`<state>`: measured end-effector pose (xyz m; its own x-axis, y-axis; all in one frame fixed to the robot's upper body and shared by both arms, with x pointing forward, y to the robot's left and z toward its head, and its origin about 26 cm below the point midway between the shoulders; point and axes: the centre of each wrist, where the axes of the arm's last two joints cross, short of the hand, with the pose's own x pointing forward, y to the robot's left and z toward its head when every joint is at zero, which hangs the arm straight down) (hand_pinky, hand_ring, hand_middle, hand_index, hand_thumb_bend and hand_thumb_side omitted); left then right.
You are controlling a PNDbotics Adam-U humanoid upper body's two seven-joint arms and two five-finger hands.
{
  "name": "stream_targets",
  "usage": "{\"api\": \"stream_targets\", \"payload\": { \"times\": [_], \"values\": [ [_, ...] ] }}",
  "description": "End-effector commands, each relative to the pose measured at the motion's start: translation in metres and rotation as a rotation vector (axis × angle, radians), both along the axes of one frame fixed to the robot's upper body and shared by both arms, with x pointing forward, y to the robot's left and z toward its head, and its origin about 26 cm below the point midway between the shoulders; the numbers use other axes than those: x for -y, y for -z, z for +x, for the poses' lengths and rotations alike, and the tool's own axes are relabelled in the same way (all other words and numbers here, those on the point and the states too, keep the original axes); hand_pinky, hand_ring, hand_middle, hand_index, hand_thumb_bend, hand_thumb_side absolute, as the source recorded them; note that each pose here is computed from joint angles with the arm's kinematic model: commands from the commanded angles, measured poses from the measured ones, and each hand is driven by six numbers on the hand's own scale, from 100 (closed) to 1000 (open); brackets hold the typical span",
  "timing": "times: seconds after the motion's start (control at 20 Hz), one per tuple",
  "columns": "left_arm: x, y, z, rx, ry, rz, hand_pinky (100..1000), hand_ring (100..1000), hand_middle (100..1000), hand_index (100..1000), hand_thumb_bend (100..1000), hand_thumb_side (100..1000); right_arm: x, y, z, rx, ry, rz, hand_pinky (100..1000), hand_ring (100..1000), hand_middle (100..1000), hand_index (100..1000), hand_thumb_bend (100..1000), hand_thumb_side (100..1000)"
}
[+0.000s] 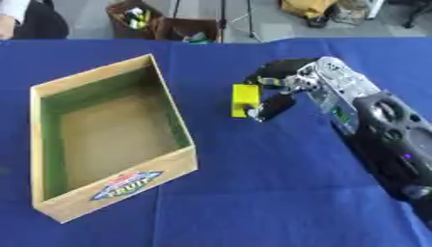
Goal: Pick up objects on the table and place them in the box.
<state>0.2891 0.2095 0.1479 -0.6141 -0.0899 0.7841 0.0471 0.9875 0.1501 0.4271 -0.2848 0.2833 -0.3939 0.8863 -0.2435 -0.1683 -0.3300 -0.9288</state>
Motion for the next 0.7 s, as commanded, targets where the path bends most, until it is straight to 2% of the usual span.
{"api": "stream_targets", "payload": {
  "times": [0.05,0.45,0.7],
  "values": [
    [-0.0002,-0.0056,-0.0017,0.023,0.003,0.008,235,507,461,614,100,1000,0.0029,-0.0117,-0.0014,0.041,0.001,0.025,820,822,553,639,100,613],
    [-0.0004,-0.0051,-0.0014,0.020,0.002,0.009,236,507,461,614,100,1000,0.0024,-0.0160,-0.0029,0.079,0.015,0.088,796,773,482,556,100,443],
    [-0.0007,-0.0047,-0.0013,0.016,0.002,0.010,236,508,461,614,100,1000,0.0007,-0.0199,-0.0048,0.100,0.023,0.125,791,759,467,535,100,418]
  ]
}}
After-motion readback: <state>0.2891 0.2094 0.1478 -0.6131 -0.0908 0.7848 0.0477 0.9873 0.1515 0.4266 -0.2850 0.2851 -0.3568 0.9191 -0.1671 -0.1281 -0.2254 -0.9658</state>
